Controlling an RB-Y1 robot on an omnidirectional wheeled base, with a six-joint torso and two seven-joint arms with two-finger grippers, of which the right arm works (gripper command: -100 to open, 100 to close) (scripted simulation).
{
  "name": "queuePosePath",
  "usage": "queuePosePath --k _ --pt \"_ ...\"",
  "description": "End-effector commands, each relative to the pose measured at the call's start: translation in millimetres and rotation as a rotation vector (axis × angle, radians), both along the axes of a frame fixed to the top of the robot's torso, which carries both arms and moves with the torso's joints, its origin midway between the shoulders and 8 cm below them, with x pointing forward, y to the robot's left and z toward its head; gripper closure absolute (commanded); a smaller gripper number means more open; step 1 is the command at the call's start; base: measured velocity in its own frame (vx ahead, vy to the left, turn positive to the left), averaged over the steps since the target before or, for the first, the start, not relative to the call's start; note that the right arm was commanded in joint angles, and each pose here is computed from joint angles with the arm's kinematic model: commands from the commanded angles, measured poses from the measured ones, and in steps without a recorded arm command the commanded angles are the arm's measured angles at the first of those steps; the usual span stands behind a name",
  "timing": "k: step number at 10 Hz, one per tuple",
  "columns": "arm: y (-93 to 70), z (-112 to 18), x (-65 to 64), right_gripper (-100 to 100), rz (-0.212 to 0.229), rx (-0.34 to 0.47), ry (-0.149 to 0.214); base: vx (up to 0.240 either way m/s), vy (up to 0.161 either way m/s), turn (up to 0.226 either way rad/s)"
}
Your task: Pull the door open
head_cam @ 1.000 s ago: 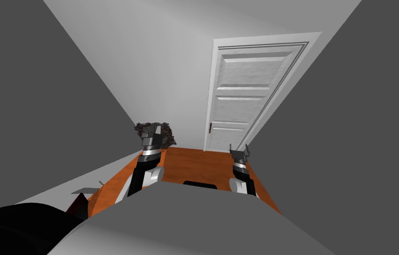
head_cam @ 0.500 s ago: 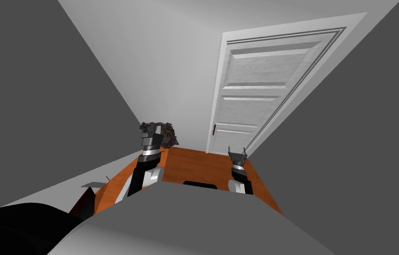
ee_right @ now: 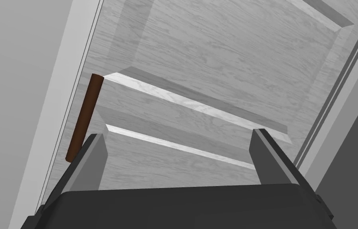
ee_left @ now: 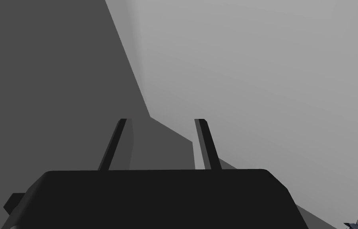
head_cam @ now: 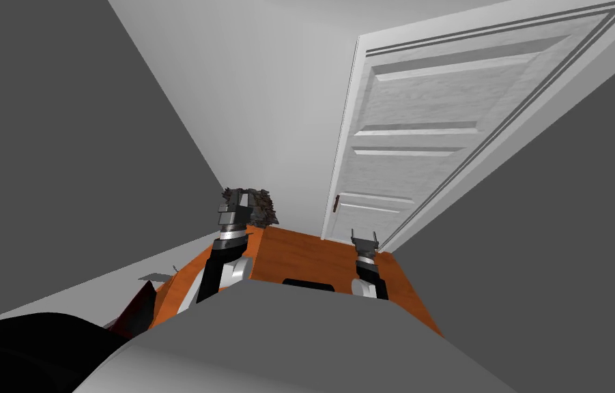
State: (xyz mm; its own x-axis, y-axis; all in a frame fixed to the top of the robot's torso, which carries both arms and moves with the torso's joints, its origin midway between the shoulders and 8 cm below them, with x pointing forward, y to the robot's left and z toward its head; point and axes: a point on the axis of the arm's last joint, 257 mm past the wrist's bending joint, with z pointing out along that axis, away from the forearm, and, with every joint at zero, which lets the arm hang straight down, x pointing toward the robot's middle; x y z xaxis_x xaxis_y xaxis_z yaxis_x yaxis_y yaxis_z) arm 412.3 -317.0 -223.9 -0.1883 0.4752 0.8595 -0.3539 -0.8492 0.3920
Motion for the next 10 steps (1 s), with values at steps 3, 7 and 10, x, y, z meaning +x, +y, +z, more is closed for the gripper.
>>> queuePosePath --k 3,7,10 --pt "-6.1 -31.9 -0.6 -100 0.009 0.097 0.035 0.113 0.015 0.124" --pt "-14.9 -62.0 -3.9 -100 0.01 0.191 0.07 0.108 -0.007 0.117" --pt "-22.1 -82.6 -7.6 -100 0.004 0.254 0.094 0.109 -0.012 0.115"
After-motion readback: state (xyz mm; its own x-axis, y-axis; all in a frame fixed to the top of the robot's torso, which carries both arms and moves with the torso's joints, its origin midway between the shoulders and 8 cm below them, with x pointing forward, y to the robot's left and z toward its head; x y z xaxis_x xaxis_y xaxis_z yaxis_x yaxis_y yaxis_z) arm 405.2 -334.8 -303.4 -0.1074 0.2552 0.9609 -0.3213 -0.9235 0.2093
